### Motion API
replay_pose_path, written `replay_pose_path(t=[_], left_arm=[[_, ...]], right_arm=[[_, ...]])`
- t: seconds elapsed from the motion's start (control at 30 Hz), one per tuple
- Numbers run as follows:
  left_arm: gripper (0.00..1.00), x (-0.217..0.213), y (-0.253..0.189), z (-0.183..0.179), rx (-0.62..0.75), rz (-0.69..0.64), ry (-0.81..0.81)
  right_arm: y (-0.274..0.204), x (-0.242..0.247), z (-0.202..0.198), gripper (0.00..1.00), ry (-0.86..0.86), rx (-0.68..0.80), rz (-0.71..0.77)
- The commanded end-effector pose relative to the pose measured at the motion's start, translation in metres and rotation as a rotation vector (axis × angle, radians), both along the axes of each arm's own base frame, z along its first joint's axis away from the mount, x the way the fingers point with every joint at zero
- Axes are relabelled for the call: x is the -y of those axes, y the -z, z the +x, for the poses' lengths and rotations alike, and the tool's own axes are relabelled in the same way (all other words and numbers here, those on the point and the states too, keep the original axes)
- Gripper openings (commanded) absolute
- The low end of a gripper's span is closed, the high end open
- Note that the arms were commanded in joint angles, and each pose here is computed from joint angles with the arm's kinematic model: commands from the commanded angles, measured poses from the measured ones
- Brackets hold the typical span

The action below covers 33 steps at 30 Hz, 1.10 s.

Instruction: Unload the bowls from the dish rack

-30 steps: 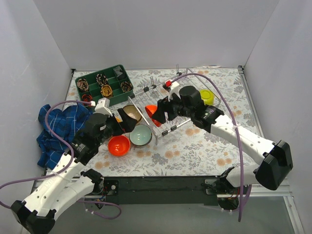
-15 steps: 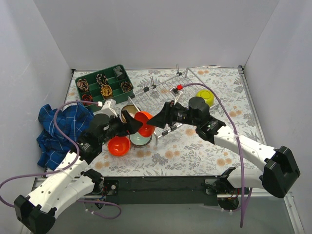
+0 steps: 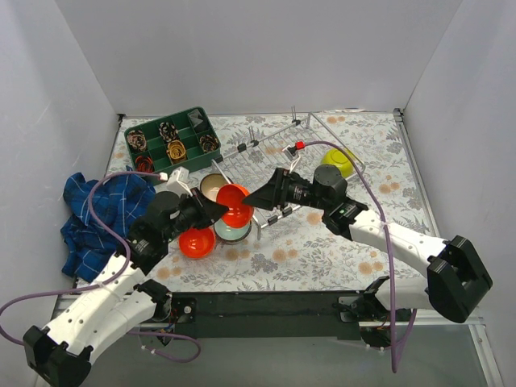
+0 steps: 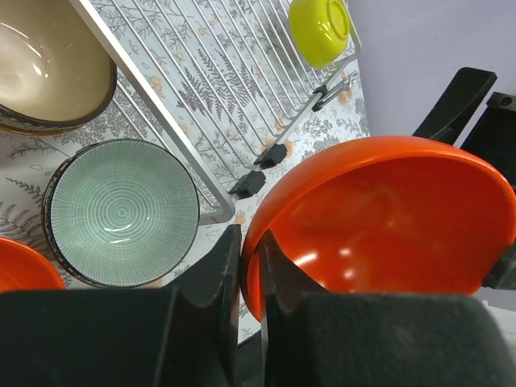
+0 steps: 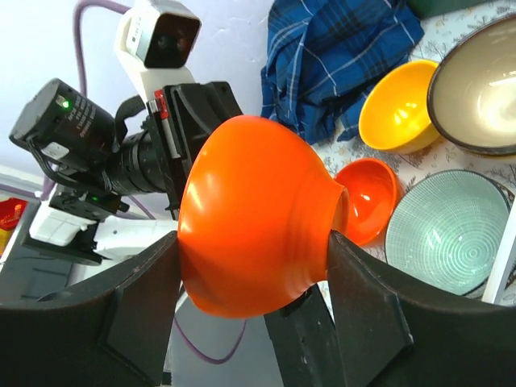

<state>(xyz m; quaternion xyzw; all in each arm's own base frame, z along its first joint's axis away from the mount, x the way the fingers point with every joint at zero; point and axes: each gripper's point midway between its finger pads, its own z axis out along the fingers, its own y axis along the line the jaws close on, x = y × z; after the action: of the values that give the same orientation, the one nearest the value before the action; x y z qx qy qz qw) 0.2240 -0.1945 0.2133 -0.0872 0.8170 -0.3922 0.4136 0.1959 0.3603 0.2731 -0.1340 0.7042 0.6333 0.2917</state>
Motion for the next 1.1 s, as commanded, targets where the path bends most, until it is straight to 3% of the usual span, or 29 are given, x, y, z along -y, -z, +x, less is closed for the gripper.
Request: replay_pose_path(t=[0.0, 0.13, 0.3, 0.43, 0.57, 0.87, 1.07], left_arm=[[0.00, -0.025, 0.001, 0.006, -0.008, 0.066, -0.130], [0.00, -0.055, 0.013, 0.004, -0.103, 0.116, -0.298], [0.00, -0.102, 0.044, -0.015, -0.291, 0.219, -0.544], [0.00, -0.122, 0.050, -0.029, -0.376, 0.287, -0.635], [0.00, -0.134, 0.071, -0.046, -0.471, 0.352, -0.682], [0.00, -0.129, 0.104, -0.042, -0.507, 0.378, -0.674], [0.30, -0.129, 0.109, -0.041, -0.504, 0.364, -0.685]], right_arm=[[-0.012, -0.002, -0.002, 0.76, -0.007, 0.066, 0.036], [0.013, 0.004, 0.012, 0.86, 0.060, 0.078, -0.120], [0.036, 0.028, 0.041, 0.88, 0.199, 0.194, -0.367], [0.052, 0.051, 0.055, 0.88, 0.270, 0.251, -0.542], [0.055, 0.068, 0.061, 0.90, 0.309, 0.303, -0.636], [0.065, 0.086, 0.072, 0.91, 0.350, 0.362, -0.741], [0.066, 0.096, 0.079, 0.91, 0.353, 0.407, -0.817]])
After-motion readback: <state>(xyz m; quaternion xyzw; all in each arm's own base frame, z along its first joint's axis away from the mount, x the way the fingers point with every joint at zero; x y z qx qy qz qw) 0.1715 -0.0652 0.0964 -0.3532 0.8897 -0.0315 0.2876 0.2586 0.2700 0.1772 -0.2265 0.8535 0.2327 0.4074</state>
